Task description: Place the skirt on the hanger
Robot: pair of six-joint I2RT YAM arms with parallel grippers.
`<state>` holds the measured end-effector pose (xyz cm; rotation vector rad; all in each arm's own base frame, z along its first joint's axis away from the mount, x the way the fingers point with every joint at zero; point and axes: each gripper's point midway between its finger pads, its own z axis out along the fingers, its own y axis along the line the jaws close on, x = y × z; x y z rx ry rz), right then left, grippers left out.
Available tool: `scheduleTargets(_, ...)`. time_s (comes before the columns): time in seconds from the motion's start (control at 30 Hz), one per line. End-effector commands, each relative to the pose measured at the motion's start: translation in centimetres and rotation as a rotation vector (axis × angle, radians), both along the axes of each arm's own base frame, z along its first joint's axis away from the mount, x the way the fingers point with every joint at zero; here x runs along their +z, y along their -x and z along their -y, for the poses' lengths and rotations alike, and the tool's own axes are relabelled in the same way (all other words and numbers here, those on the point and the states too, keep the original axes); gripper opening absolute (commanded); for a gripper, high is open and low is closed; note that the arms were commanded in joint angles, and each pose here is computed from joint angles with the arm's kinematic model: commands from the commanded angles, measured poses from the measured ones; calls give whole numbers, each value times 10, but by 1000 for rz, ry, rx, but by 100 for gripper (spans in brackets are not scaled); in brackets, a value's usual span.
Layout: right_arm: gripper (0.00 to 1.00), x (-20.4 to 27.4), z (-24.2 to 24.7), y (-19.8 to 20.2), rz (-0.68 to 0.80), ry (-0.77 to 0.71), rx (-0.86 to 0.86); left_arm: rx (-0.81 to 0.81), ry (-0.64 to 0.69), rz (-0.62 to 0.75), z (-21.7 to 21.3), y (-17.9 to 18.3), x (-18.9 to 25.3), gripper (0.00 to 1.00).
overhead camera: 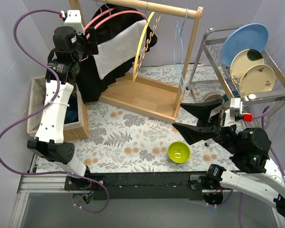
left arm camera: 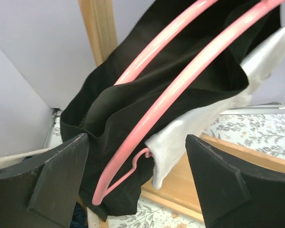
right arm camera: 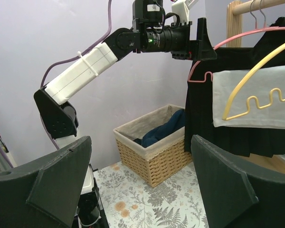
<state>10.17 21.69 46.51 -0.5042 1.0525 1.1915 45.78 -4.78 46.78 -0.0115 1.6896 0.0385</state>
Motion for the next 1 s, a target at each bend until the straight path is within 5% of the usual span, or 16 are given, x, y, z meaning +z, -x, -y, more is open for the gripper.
scheduleTargets(0.0, 93, 17, 11, 1, 43, -54, -33, -82, 12, -4, 12, 5, 3, 78)
scheduleTargets(0.5, 93, 12, 7, -3, 41, -43, -40, -278, 97, -30, 49, 16, -10, 59)
scheduleTargets(0.8, 93, 14, 9, -2, 36, -50, -38, -405, 172, 6, 74, 24, 2, 11)
scheduleTargets(0.97, 93, 14, 7, -2, 34, -50, -31, -466, 210, 38, 84, 30, 21, 0)
